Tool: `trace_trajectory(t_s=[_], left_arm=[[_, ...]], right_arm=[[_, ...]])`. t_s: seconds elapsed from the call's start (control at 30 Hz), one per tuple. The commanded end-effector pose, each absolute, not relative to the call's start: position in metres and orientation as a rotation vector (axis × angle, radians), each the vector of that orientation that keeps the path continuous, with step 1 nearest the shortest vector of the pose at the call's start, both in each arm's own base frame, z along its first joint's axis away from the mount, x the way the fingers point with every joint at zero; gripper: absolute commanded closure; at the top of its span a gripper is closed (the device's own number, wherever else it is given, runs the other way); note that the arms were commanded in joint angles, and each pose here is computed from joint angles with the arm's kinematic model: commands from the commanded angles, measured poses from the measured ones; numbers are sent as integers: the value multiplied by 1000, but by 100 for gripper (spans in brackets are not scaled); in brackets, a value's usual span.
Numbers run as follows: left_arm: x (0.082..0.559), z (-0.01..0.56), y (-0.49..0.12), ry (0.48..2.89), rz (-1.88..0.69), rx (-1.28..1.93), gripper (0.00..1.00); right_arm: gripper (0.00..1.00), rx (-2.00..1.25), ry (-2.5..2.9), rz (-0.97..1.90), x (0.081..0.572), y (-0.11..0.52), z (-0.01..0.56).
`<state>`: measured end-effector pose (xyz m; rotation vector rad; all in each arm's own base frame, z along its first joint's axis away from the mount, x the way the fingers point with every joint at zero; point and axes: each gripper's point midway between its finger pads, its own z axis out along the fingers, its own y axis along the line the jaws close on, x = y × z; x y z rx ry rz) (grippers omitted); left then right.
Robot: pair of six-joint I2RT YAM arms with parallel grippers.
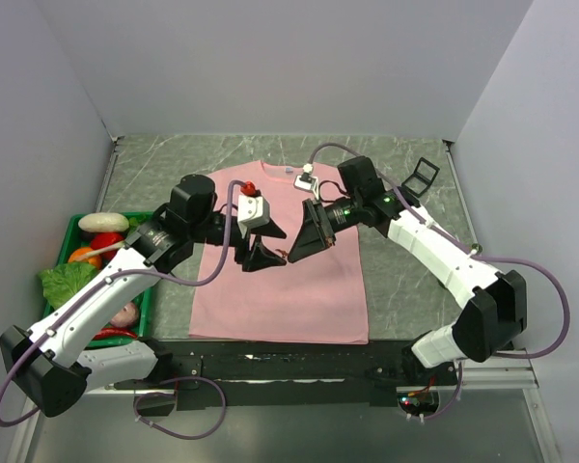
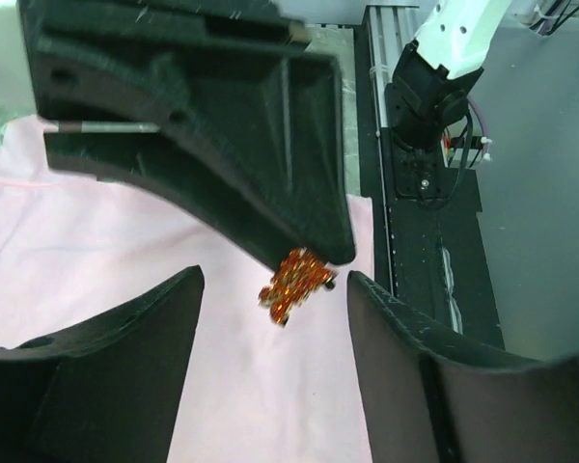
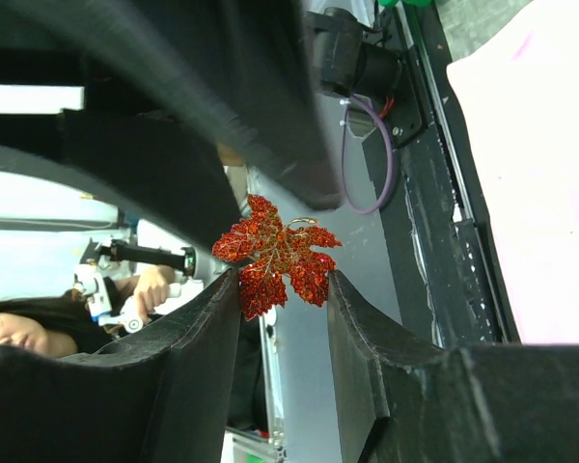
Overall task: Pin the brooch onto the clothing
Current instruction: Pass from the right arm to the left
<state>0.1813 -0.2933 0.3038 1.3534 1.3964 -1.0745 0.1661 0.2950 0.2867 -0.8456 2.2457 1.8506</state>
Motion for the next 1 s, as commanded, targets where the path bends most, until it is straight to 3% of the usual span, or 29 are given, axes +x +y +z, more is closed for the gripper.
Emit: trace_trajectory(t_s=[0.0, 0.23, 0.43, 0.57, 0.67, 0.97], left_arm=[[174, 315, -297, 1327, -1093, 1374, 38], [168, 311, -296, 1333, -1108, 1413, 38], [169, 306, -292, 1363, -1077, 1432, 32], [170, 308, -291, 1358, -1064, 1427, 36], [169, 310, -292, 1348, -1075, 1428, 46], [164, 312, -296, 1317, -1125, 1429, 61]], right_arm=[[69, -888, 2211, 1912, 161, 299, 289], [69, -914, 2180, 1947, 158, 299, 297], [69, -924, 2174, 1947, 157, 298, 301], [69, -919, 2182, 1949, 157, 298, 300], [69, -915, 2187, 1953, 158, 298, 300], [69, -902, 2203, 1968, 159, 300, 295]])
